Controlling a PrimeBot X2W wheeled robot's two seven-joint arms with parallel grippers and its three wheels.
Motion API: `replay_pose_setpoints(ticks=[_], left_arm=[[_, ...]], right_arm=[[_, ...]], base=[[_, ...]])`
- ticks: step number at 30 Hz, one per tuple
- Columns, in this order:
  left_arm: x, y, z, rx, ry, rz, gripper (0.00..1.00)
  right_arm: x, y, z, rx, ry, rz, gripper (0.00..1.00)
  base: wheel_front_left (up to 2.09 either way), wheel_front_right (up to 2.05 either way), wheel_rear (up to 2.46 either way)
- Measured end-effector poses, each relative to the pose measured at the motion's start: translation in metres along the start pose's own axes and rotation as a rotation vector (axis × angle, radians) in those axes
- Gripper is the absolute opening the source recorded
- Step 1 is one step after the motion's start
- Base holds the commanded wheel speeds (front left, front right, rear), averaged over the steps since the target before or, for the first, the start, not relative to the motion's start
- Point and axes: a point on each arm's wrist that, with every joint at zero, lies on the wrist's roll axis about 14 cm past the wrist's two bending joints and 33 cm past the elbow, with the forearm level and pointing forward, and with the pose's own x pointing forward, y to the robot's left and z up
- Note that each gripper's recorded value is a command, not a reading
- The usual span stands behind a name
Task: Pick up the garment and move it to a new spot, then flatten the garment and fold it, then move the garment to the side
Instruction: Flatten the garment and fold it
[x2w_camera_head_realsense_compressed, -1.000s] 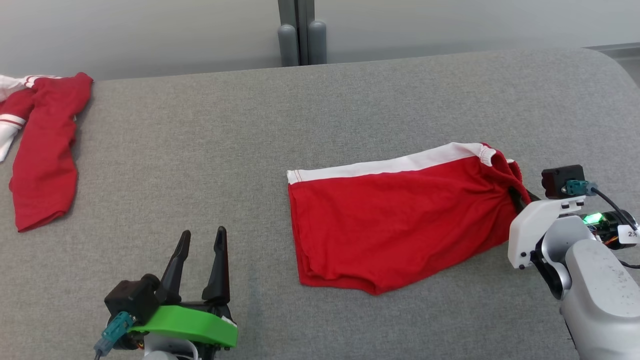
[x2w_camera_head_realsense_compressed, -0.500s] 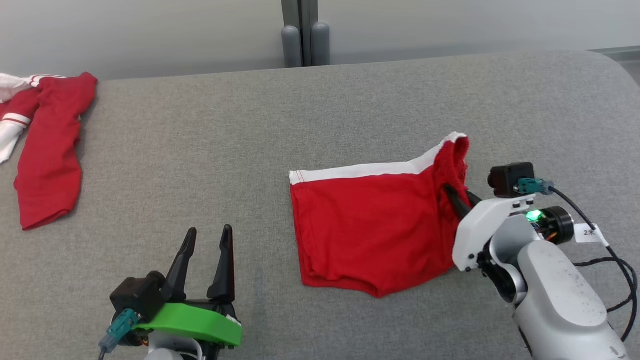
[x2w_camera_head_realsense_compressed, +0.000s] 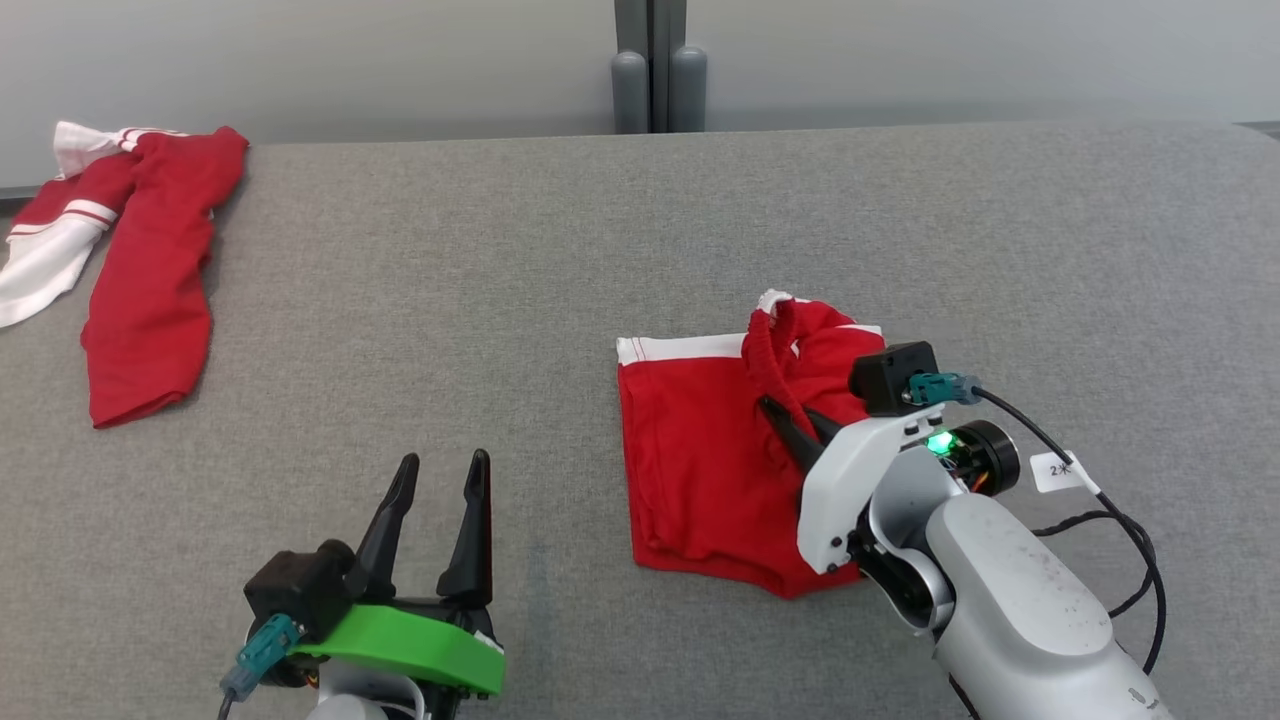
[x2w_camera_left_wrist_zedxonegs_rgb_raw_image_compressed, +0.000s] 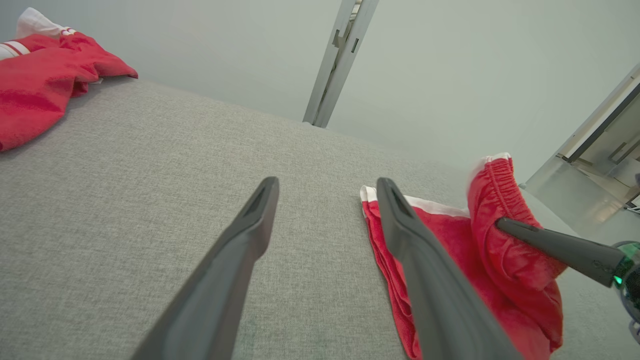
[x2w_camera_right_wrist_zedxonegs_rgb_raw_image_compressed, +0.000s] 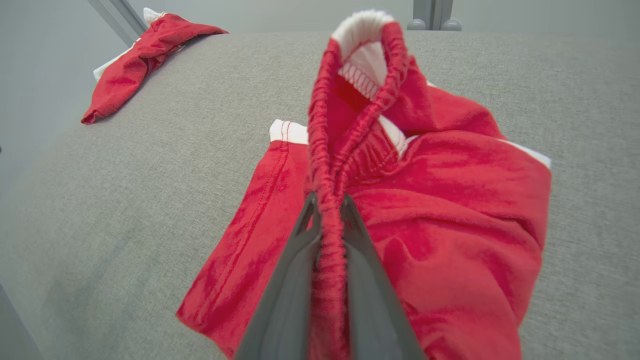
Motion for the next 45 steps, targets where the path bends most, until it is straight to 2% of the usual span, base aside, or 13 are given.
replay_pose_setpoints(ticks=[10,11,12,13,14,21,26,37,45], left_arm=[[-0.006,0.007,0.002,0.002,-0.004,0.028,1.00],[-0.006,0.008,0.001,0.001,-0.003,0.031,1.00],[-0.007,0.008,0.001,0.001,-0.003,0.032,1.00],[-0.007,0.008,0.001,0.001,-0.002,0.033,1.00],[-0.007,0.009,0.000,0.000,-0.001,0.035,1.00],[-0.004,0.008,0.002,0.001,-0.005,0.032,1.00],[0.000,0.002,0.004,0.012,-0.012,0.008,1.00],[0.013,-0.016,0.006,0.070,-0.011,-0.065,1.00],[0.014,-0.022,0.007,0.105,-0.015,-0.085,1.00]], right_arm=[[0.021,0.032,-0.021,-0.008,0.072,0.104,0.00],[0.022,0.033,-0.023,-0.009,0.079,0.108,0.12],[0.023,0.034,-0.027,-0.015,0.091,0.112,0.33],[0.023,0.036,-0.029,-0.019,0.096,0.119,0.97],[0.025,0.040,-0.029,-0.017,0.094,0.129,1.00],[0.028,0.057,-0.021,-0.013,0.042,0.185,1.00],[0.028,0.044,-0.002,-0.059,-0.047,0.151,1.00],[0.004,-0.027,0.032,-0.146,-0.228,-0.071,1.00],[-0.041,-0.080,0.042,-0.167,-0.320,-0.265,1.00]], base=[[0.00,0.00,0.00],[0.00,0.00,0.00],[0.00,0.00,0.00],[0.00,0.00,0.00],[0.00,0.00,0.00],[0.00,0.00,0.00],[0.00,0.00,0.00],[0.00,0.00,0.00],[0.00,0.00,0.00]])
